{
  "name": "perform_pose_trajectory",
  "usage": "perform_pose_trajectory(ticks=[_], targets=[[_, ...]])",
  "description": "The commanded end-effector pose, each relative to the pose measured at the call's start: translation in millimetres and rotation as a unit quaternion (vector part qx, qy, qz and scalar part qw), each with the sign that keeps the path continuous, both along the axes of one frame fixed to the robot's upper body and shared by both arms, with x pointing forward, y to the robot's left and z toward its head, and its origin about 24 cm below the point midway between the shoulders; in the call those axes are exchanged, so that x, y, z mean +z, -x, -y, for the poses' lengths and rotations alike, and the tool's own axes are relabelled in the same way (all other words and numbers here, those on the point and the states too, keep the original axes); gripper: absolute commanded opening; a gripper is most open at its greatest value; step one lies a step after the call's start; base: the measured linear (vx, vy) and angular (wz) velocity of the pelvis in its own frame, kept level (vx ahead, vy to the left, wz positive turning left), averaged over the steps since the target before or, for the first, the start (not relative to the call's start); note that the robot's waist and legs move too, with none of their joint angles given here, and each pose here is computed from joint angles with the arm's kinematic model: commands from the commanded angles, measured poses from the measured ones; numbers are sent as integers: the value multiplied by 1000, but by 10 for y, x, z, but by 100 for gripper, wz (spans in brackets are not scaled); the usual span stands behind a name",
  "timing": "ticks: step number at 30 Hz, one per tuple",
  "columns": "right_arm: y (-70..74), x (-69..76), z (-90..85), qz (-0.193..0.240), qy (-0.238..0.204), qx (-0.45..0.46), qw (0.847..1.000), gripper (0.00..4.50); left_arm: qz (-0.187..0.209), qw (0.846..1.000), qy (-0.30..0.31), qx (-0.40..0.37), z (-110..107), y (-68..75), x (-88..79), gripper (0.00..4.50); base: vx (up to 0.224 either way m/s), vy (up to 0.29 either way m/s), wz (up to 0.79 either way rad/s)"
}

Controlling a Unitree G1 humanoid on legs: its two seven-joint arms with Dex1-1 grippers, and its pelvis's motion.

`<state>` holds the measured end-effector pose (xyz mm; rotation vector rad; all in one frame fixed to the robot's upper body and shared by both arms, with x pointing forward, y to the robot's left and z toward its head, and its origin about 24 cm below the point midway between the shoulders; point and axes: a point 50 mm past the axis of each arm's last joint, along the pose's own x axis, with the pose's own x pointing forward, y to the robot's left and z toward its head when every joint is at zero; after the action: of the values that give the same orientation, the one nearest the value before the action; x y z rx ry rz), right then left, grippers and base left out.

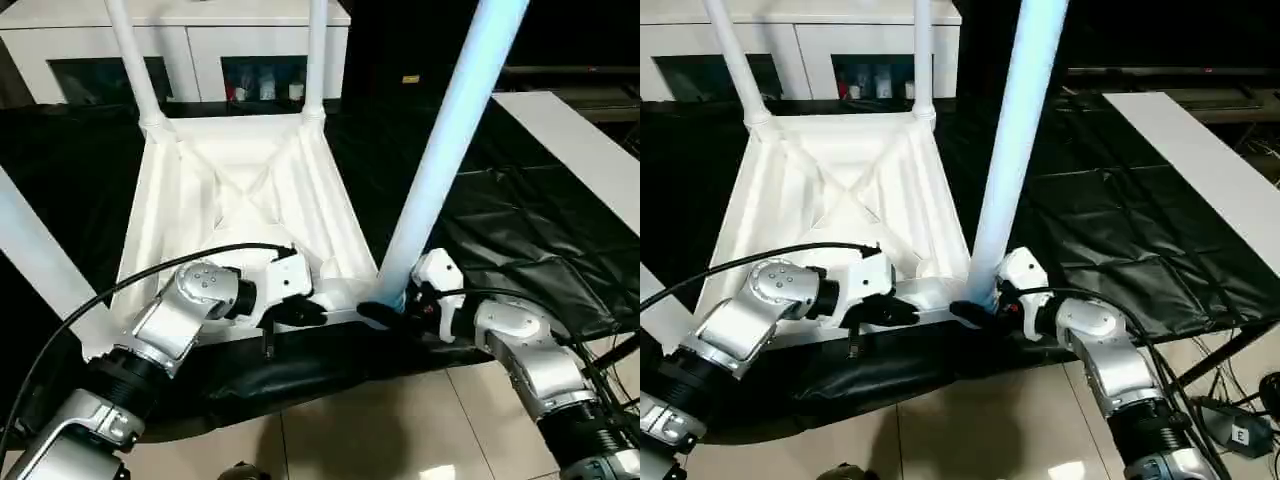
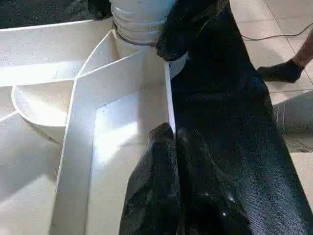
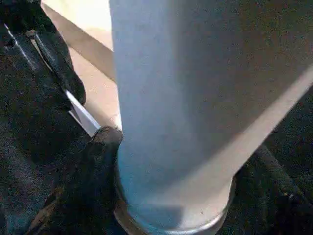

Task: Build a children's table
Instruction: Rotate leg to tighten

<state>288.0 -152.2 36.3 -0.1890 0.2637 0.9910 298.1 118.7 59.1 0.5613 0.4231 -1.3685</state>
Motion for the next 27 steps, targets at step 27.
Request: perform_pose_trajectory(ticks=[27], targets=[[-285,-175,-876,-83,-165,-311,932,344,62,964,77,247,865,-296,-146,0,-10,3,0]])
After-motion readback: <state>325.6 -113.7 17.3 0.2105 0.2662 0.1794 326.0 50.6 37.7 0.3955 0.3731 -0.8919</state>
